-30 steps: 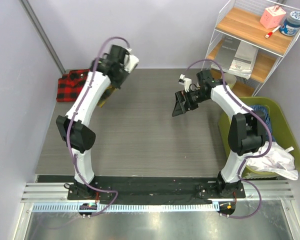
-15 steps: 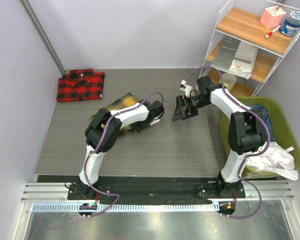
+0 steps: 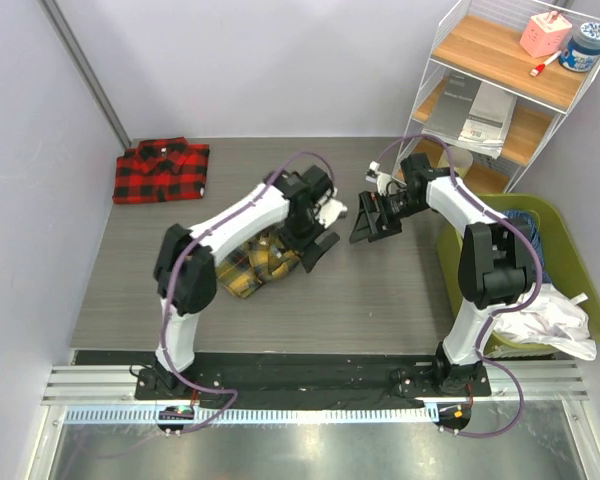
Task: Fold and stack the long sleeve shirts
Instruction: Fold the shirt
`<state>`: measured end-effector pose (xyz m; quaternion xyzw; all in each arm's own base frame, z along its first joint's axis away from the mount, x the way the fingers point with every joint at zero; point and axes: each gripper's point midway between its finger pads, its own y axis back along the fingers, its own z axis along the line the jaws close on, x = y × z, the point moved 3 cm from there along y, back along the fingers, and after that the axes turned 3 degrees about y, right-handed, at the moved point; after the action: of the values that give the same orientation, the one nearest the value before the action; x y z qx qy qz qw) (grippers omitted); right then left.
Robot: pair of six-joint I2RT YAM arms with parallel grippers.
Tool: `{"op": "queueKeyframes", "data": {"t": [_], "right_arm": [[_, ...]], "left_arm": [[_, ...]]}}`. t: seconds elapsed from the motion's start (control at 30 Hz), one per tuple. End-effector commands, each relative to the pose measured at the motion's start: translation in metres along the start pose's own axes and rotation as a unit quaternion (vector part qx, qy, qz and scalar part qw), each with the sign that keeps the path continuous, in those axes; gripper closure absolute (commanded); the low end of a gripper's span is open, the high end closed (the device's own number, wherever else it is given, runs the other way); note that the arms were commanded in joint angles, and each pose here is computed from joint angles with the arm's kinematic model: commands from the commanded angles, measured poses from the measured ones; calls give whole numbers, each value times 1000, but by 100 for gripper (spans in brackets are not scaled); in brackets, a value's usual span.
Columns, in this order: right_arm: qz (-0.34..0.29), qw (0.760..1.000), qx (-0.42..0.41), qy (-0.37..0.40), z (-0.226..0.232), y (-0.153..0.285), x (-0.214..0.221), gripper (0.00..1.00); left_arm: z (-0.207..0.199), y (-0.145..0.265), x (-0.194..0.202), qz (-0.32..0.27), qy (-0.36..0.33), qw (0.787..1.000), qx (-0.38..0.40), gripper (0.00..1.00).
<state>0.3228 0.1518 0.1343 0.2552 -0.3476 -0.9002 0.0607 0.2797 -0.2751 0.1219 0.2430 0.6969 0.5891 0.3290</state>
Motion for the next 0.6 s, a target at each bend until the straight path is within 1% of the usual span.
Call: {"op": "queueKeyframes", "data": {"t": [0.0,0.03,0.07,0.1,0.13,0.17,0.2,0.23,0.27,0.3,0.33,0.37,0.4,0.43,0.5,0.53,0.57], "right_arm": [[-16,999,-28,4,12,8,-9,0],[-19,999,-29,3,14,9,-9,0],[-19,999,-31,5,15,9,-9,0],[-17,999,-34,1,15,9,-5,0],[-17,999,-36,2,16,8,-4,0],[-17,999,-38,3,17,8,-3,0],[-15,999,-40,0,17,8,0,0],[-15,999,-44,-2,18,7,1,1],[-14,999,-46,-5,19,7,2,1],[-12,999,-48,-8,19,6,4,1],[-11,999,-49,-10,19,6,4,2],[-10,999,-47,-11,19,6,5,2],[-11,999,-46,-10,19,6,6,2],[-10,999,-45,-10,19,7,6,2],[-12,999,-41,-13,17,8,6,2],[-12,999,-40,-16,16,8,7,2],[-12,999,-38,-20,15,9,8,2]], "left_arm": [[-1,96,13,-90,-22,988,127,18],[12,101,22,-88,-40,988,118,19],[37,101,30,-89,-30,989,110,21],[45,102,37,-87,-39,988,122,21],[60,99,44,-83,-68,988,114,23],[81,95,54,-79,-69,989,103,27],[90,84,67,-61,-82,989,107,30],[104,76,74,-48,-117,988,86,38],[113,69,83,-37,-127,988,82,41],[115,54,93,-21,-145,985,87,45],[121,45,101,-6,-155,985,74,51],[122,38,104,-4,-160,985,68,53],[123,18,113,6,-160,985,67,55],[124,10,116,12,-160,985,64,60],[119,-15,126,27,-138,987,74,64],[116,-23,127,32,-127,989,72,70],[114,-39,127,34,-97,992,73,74]]}}
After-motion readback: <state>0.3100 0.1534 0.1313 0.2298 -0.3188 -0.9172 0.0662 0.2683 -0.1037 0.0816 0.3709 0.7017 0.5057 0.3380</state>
